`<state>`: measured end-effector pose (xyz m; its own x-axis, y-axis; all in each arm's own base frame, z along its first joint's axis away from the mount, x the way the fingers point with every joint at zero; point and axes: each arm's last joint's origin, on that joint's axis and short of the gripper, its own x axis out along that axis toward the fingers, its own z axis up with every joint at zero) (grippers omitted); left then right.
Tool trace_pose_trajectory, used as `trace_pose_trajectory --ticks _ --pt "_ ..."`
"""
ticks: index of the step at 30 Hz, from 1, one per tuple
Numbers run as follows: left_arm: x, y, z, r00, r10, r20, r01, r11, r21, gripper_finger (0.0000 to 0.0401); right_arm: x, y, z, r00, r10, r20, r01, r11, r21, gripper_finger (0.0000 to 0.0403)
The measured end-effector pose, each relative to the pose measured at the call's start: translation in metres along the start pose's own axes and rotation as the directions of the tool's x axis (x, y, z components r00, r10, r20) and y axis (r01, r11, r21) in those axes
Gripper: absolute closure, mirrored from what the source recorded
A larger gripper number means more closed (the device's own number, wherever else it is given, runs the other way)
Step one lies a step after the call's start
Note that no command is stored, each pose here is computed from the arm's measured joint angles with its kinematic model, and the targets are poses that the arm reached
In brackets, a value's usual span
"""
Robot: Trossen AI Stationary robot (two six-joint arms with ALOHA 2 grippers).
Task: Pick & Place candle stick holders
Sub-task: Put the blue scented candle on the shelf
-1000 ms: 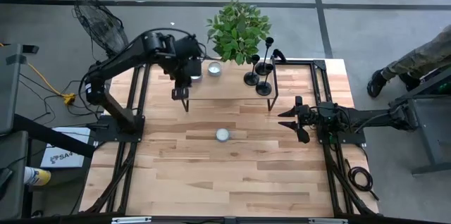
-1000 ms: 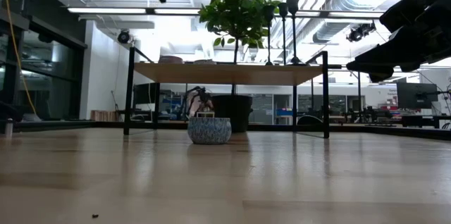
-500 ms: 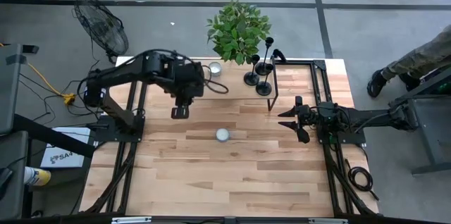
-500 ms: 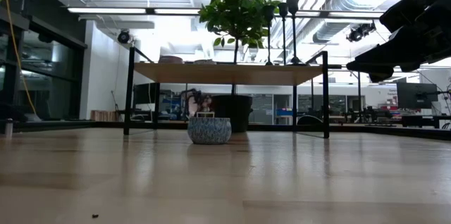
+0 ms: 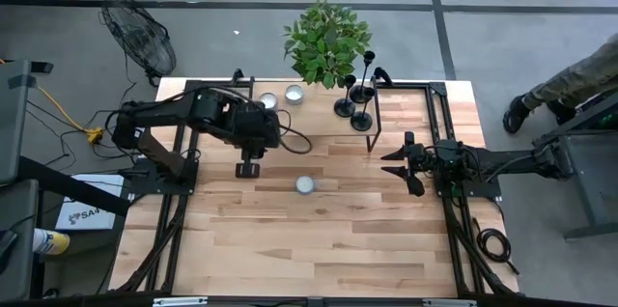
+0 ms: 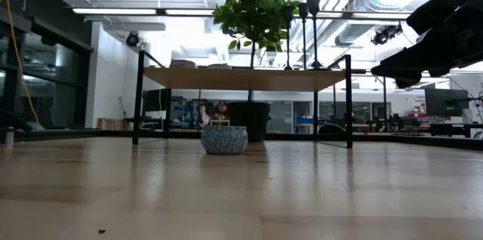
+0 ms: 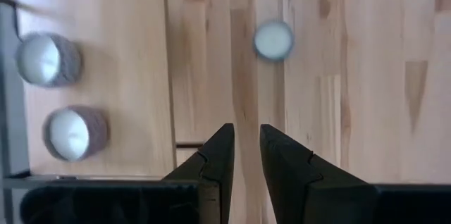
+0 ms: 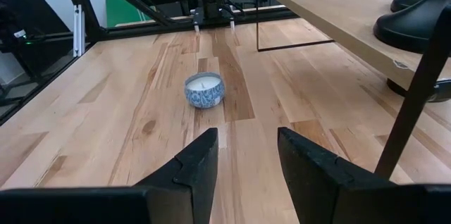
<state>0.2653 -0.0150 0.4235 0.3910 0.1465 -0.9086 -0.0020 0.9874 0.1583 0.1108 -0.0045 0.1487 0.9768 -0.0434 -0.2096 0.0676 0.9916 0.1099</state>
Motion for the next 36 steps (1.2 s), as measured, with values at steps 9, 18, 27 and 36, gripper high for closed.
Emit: trace_pose_trajectory --ticks 9,18,27,36 --pt "-0.004 -0.016 0.014 0.988 0.029 0.150 -0.022 0.999 -0.050 0.0334 0.000 0.000 0.000 1.000 0.000 0.000 0.000 1.000 0.000 0.0261" --pt "0.029 -0.033 0.026 0.991 0.068 0.111 -0.059 0.995 -0.083 0.0334 0.000 0.000 0.000 1.000 0.000 -0.001 0.000 1.000 -0.001 0.0261" --pt "0.087 -0.047 0.032 0.995 0.085 0.052 -0.081 0.994 -0.074 0.0334 0.000 0.000 0.000 1.000 -0.003 -0.005 0.003 1.000 -0.001 0.0261" --pt "0.112 -0.052 0.053 0.975 0.141 0.171 -0.107 0.975 -0.195 0.0334 0.001 0.000 -0.001 1.000 -0.005 -0.015 0.005 1.000 -0.001 0.0261"
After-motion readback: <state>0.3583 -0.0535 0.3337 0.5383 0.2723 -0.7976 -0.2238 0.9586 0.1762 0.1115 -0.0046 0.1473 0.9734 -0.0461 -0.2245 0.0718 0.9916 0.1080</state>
